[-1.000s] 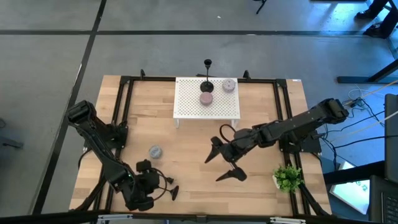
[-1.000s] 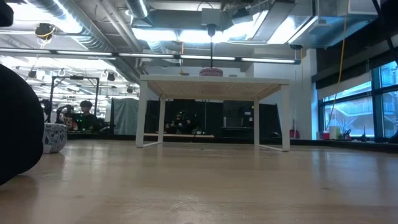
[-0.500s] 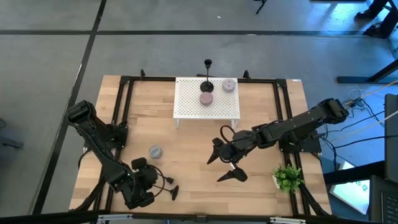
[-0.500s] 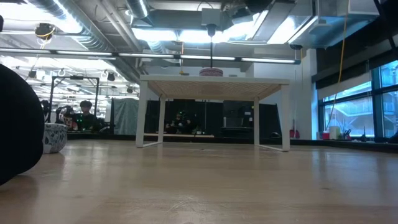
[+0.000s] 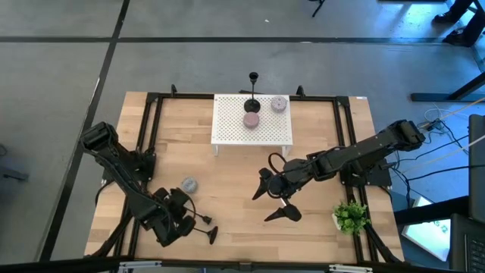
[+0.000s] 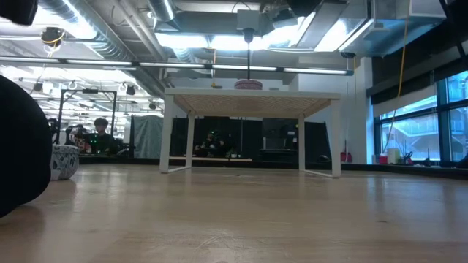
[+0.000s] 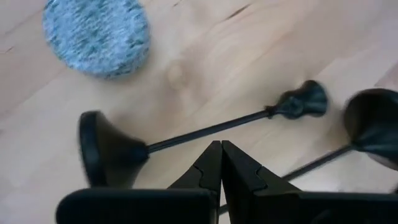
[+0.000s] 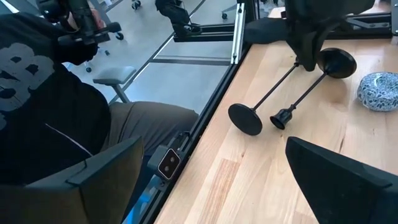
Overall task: Pick & Place candle stick holders
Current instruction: Put the top black candle holder on the shelf
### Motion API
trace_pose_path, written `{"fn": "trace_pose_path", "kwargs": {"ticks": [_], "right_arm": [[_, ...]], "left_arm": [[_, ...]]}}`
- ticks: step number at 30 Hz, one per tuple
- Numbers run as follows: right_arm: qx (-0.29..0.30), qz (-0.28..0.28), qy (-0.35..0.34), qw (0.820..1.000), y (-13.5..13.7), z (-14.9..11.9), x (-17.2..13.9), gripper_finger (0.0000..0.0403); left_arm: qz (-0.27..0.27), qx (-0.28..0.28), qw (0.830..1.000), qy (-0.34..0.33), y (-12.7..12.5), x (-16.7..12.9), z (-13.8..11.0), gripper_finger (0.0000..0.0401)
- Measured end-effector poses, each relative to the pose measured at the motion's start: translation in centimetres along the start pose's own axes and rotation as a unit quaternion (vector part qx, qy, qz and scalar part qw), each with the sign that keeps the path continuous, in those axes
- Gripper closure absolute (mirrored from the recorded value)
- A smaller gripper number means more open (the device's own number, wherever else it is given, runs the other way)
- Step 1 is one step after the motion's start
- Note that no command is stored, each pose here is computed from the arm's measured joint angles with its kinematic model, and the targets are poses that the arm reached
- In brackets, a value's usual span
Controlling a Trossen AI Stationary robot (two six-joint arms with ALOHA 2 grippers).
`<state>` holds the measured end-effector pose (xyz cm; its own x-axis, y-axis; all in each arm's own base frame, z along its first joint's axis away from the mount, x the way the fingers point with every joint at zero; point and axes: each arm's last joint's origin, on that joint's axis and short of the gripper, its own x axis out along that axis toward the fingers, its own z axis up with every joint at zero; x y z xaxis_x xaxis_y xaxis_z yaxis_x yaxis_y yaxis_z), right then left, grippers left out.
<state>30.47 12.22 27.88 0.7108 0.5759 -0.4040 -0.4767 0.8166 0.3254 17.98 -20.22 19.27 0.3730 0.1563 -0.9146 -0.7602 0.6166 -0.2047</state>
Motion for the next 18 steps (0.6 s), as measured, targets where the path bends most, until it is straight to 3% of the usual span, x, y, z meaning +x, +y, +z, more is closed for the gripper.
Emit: {"fn": "trace_pose_path", "kwargs": {"ticks": [4, 7, 11, 18], "right_arm": [[0.0, 0.0, 0.0, 1.0, 0.0, -0.01, 0.0, 0.0008], [0.001, 0.0, 0.002, 1.0, -0.01, -0.04, 0.0, 0.0008], [0.001, -0.001, 0.002, 1.0, -0.02, -0.04, 0.0, 0.0008], [0.001, -0.001, 0.002, 1.0, -0.06, -0.03, -0.01, 0.0008]], "left_arm": [[0.011, -0.023, 1.0, 0.009, 0.48, 0.44, -0.23, 0.0399], [0.011, -0.001, 1.0, 0.01, 0.58, 0.55, -0.3, 0.0398], [0.007, 0.125, 0.992, 0.01, 0.5, 0.6, -0.21, 0.0399], [-0.01, 0.311, 0.95, 0.025, 0.27, 0.57, -0.41, 0.0392]]}}
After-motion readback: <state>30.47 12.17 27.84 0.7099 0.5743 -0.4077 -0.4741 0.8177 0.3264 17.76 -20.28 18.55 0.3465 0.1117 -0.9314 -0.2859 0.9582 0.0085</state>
